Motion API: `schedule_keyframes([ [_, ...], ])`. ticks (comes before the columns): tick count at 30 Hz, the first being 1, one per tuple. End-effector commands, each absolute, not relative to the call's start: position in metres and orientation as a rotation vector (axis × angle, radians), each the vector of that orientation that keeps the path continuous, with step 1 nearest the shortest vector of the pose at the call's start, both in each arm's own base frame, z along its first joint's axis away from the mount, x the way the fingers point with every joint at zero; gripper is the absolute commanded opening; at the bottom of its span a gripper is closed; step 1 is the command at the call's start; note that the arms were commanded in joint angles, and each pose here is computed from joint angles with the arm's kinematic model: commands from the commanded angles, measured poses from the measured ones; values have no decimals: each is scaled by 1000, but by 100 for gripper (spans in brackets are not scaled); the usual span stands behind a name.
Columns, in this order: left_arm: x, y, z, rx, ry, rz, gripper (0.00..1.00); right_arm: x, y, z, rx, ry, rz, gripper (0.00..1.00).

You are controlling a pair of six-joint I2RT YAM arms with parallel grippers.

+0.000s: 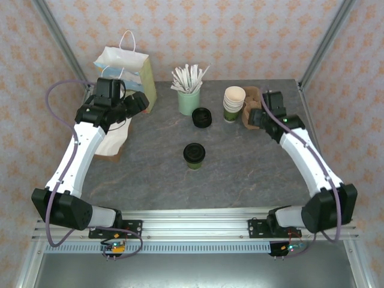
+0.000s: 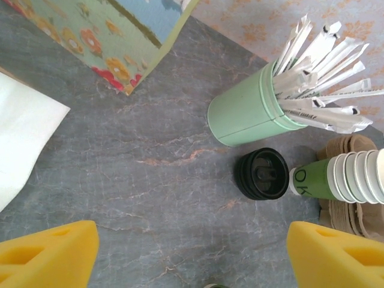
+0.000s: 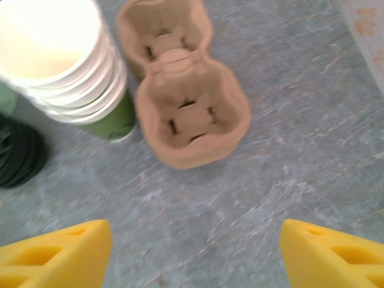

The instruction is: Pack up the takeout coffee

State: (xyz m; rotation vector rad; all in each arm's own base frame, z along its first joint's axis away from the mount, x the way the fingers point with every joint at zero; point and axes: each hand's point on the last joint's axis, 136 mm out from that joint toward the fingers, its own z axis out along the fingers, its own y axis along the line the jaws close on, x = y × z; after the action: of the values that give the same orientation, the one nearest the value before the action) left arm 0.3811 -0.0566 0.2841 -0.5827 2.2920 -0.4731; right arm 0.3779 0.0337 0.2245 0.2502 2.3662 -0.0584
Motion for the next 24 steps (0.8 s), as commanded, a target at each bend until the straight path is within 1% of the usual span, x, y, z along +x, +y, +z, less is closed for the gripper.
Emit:
schedule_keyframes([
  [1, 377, -65, 289, -518, 2290, -513, 83, 410, 31, 220, 242, 2375, -31, 69],
  [5, 371, -67, 294, -457, 2296, -509, 83, 442, 27, 201, 233, 2432, -18, 64],
  [8, 372, -56, 297, -481, 2283, -433, 83, 455, 27, 195, 246, 2453, -14, 64],
  [12, 391, -29, 311, -566, 2244, -305, 82, 459, 30, 198, 256, 2433, 21, 65],
  [15, 413, -20, 325, -616, 2206, -346, 81, 461, 29, 199, 249, 2426, 10, 68],
  [18, 426, -27, 336, -598, 2195, -403, 81, 468, 26, 193, 235, 2440, -18, 68],
  [24, 428, -31, 334, -628, 2178, -454, 81, 487, 18, 170, 202, 2515, -58, 58],
])
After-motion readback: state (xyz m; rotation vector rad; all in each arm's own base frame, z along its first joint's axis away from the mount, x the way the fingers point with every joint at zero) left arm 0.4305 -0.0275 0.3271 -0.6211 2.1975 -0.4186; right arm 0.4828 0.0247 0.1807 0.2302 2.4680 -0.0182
